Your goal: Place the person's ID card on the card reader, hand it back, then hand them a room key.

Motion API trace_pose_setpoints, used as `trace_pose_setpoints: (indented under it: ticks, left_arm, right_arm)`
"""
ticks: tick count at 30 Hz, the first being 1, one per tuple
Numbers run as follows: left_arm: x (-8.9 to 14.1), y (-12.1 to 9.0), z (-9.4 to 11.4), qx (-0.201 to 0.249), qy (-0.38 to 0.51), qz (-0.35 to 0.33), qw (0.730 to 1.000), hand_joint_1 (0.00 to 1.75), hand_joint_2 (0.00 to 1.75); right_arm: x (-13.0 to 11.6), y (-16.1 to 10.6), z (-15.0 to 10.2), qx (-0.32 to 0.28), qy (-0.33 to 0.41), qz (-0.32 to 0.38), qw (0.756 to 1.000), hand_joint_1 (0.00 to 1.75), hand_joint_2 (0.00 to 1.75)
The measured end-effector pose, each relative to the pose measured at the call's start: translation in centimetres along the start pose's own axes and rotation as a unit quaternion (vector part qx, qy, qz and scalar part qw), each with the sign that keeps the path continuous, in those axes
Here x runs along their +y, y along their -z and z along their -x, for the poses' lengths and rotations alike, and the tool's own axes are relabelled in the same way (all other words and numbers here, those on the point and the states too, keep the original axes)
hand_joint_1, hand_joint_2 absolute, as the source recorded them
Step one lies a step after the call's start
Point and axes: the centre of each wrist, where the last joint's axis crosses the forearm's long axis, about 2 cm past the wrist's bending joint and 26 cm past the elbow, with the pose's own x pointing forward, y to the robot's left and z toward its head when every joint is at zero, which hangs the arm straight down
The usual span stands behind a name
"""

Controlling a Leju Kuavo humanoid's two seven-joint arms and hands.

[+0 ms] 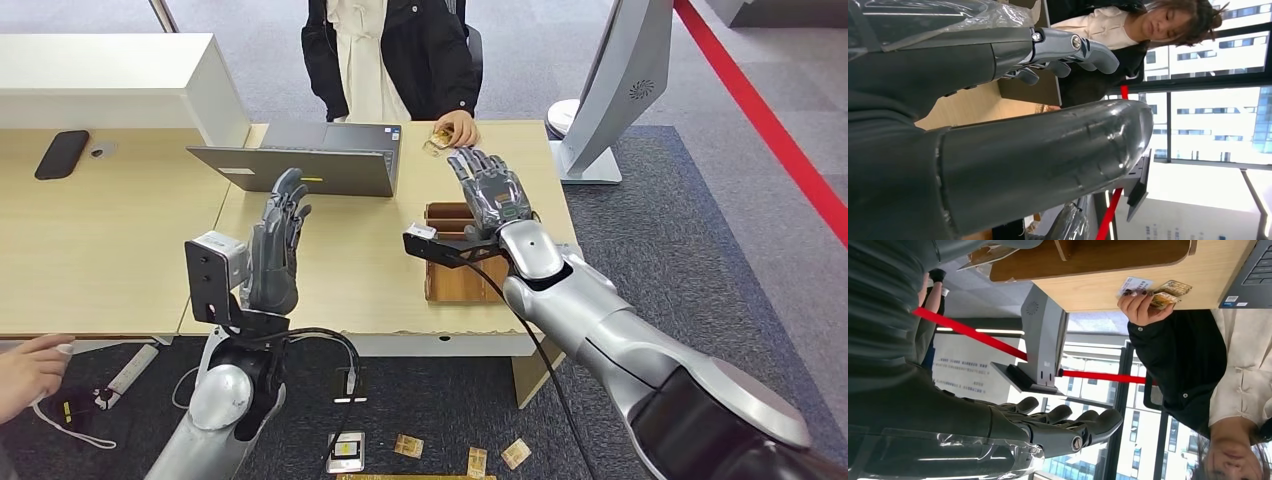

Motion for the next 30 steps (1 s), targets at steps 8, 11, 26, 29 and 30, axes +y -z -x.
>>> trace_pose_setpoints:
  ticks: [8, 11, 26, 29, 30]
  left_arm:
    - [0.0, -0.2, 0.1, 0.006, 0.0, -0.002, 1.0, 0.0, 0.0]
    - [-0.1, -0.2, 0.1, 0.008, 0.0, -0.002, 1.0, 0.0, 0.0]
    - [0.0, -0.4, 0.2, 0.019, 0.007, -0.002, 1.0, 0.0, 0.0]
    - [0.0, -0.4, 0.2, 0.02, 0.008, -0.002, 1.0, 0.0, 0.0]
    - [0.0, -0.5, 0.2, 0.021, 0.008, -0.002, 1.0, 0.0, 0.0]
  right_arm:
    - [0.3, 0.0, 0.3, 0.007, 0.003, -0.007, 1.0, 0.0, 1.75]
    - [0.4, -0.1, 0.4, 0.012, 0.002, -0.01, 1.0, 0.0, 1.75]
    - [1.5, -0.3, 1.6, 0.09, -0.013, -0.055, 0.994, 0.0, 1.75]
    - [1.8, -0.4, 2.2, 0.102, -0.015, -0.062, 0.993, 0.0, 1.75]
    - [1.9, -0.4, 2.3, 0.105, -0.016, -0.064, 0.992, 0.0, 1.75]
